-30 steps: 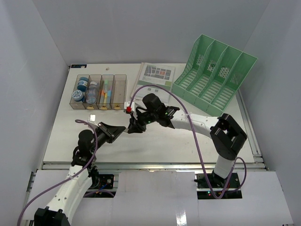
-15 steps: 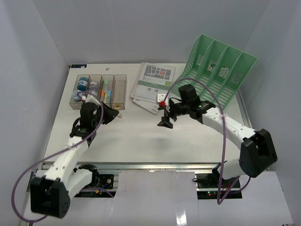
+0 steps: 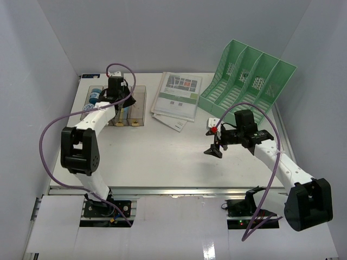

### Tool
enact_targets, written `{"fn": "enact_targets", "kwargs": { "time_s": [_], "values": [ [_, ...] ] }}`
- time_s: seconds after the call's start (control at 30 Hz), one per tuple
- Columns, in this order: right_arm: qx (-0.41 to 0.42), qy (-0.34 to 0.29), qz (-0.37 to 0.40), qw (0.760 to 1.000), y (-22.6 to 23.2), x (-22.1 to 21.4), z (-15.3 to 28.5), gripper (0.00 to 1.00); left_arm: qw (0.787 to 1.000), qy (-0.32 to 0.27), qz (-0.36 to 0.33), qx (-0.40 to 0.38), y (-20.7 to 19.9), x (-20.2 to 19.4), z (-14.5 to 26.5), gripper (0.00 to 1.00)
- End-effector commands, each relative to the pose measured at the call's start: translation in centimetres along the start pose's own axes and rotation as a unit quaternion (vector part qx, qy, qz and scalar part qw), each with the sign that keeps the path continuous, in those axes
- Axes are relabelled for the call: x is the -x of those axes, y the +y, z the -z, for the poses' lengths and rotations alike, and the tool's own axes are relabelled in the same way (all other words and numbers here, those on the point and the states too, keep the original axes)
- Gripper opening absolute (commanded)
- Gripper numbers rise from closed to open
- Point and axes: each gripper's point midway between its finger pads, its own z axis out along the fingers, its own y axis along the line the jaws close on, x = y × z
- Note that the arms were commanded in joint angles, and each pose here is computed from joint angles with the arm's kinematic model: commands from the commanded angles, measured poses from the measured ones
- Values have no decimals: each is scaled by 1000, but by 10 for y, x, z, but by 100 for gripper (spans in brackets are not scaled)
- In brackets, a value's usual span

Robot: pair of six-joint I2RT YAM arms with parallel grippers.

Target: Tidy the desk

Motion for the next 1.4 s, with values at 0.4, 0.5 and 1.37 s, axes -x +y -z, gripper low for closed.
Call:
{"fn": "enact_targets", "kwargs": {
  "time_s": [0.4, 0.5, 1.37],
  "values": [
    [8, -13, -12, 1000, -1, -12, 3, 90, 996, 22, -58, -66, -30, 22, 25, 78],
    [6, -12, -17, 1000, -2, -18, 4, 90, 983, 32, -58, -174, -57, -5, 58, 78],
    [-33, -23, -42, 998, -19, -25, 22, 93, 994, -8, -78, -82, -120, -39, -33, 98]
  ]
}}
